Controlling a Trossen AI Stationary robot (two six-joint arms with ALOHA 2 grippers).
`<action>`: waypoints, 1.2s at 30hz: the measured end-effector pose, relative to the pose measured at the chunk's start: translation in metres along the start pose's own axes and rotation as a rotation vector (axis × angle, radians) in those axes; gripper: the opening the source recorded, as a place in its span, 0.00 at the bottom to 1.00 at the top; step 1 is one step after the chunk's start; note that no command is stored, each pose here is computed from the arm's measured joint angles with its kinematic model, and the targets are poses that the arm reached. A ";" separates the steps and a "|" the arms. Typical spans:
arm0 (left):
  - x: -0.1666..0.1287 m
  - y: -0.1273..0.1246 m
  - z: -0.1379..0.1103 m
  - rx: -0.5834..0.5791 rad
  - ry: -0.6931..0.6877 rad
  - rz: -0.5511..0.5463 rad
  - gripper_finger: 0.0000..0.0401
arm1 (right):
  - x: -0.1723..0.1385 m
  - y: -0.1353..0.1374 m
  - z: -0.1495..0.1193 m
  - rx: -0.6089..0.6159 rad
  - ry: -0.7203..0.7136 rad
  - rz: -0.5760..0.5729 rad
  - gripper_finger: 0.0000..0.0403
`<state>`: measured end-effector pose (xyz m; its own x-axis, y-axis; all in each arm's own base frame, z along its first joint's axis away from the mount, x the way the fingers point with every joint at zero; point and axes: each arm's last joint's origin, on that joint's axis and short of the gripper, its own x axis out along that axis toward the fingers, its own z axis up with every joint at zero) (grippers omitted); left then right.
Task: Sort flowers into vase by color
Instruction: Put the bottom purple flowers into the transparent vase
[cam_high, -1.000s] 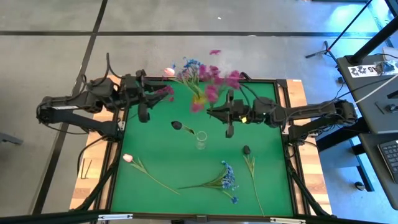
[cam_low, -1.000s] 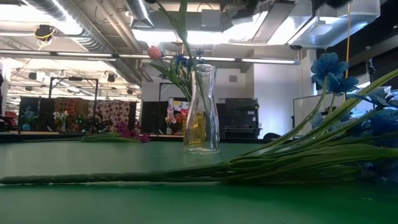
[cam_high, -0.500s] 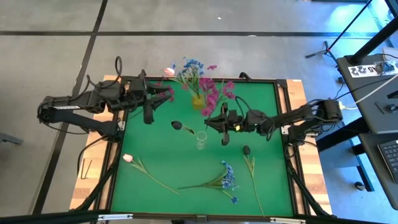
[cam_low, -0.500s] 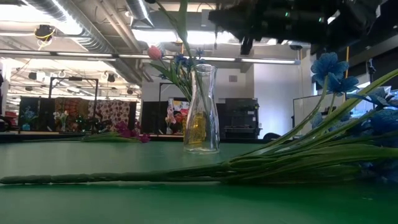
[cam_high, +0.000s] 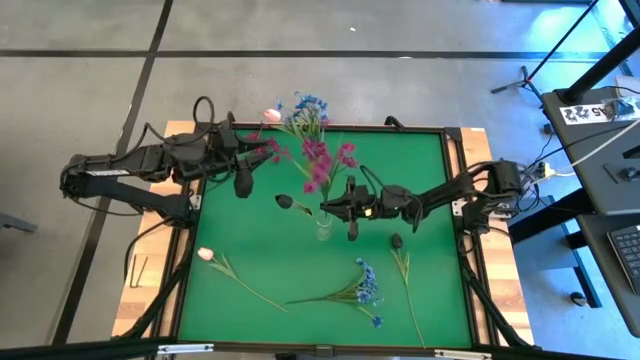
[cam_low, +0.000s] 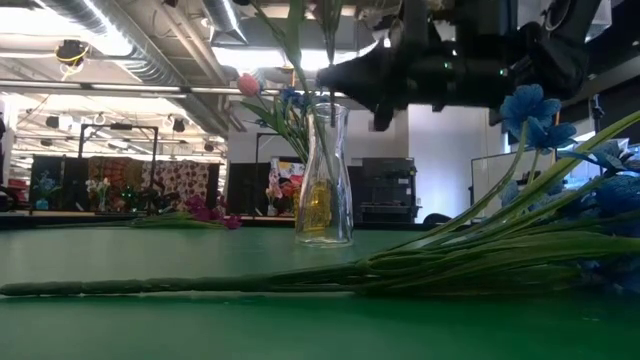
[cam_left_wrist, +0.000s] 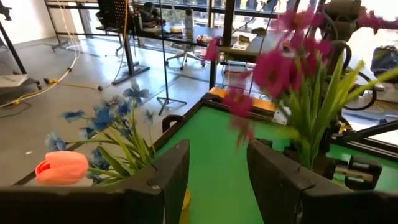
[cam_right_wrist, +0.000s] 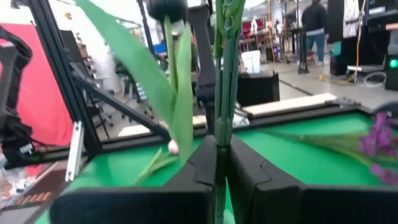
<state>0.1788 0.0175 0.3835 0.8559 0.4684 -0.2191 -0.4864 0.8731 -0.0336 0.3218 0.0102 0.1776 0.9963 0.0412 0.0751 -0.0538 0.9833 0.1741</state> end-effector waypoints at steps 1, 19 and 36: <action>0.000 0.000 0.000 0.000 0.000 0.000 0.39 | 0.000 0.000 -0.003 0.000 0.011 0.001 0.05; 0.000 0.000 -0.001 0.000 0.008 0.001 0.39 | 0.001 0.001 -0.017 -0.020 0.130 0.035 0.06; 0.000 0.000 -0.001 -0.003 0.010 0.001 0.39 | 0.000 0.002 -0.014 -0.021 0.143 0.047 0.44</action>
<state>0.1784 0.0175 0.3825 0.8533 0.4682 -0.2293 -0.4883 0.8719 -0.0367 0.3222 0.0147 0.1639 0.9921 0.1107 -0.0587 -0.1006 0.9830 0.1535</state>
